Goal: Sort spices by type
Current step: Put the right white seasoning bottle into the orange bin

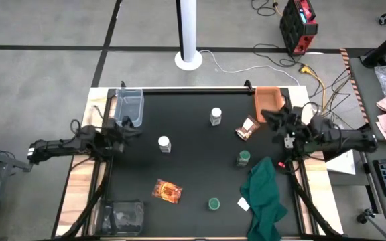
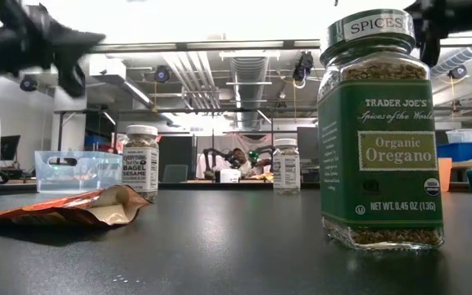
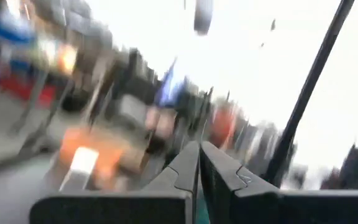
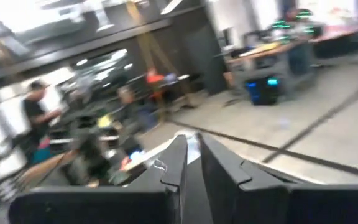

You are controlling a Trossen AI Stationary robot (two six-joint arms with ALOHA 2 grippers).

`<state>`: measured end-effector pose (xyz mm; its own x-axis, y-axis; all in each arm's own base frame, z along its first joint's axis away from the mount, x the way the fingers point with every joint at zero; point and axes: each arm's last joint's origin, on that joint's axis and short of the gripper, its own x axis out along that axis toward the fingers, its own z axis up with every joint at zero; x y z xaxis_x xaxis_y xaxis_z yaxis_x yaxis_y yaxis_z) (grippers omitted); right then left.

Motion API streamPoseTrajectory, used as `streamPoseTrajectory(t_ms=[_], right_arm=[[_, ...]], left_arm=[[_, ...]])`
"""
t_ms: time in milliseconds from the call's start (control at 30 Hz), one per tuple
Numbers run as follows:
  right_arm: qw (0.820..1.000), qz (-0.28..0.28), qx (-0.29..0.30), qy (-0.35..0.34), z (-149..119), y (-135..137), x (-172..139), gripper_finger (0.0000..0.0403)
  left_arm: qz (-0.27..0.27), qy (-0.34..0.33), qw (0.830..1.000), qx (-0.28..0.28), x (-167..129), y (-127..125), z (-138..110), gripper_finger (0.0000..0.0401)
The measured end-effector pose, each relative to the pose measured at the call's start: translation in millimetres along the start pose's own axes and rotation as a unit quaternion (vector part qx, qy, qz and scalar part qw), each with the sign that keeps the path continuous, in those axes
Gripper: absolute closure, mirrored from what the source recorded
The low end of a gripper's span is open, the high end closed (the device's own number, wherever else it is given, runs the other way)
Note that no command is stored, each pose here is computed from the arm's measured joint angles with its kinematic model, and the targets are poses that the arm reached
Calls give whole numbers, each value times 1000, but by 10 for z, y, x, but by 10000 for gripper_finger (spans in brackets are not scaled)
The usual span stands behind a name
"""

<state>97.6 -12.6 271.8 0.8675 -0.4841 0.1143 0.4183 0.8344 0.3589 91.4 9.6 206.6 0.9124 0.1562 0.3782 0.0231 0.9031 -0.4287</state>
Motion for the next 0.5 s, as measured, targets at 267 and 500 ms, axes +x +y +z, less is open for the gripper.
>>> streamPoseTrajectory(t_ms=[267,500], right_arm=[[995,-94,35,15,239,282,423,364],[991,-128,14,30,450,488,841,364]], left_arm=[[-28,-174,984,10,19,-163,399,401],[32,-43,996,72,411,-392,800,401]])
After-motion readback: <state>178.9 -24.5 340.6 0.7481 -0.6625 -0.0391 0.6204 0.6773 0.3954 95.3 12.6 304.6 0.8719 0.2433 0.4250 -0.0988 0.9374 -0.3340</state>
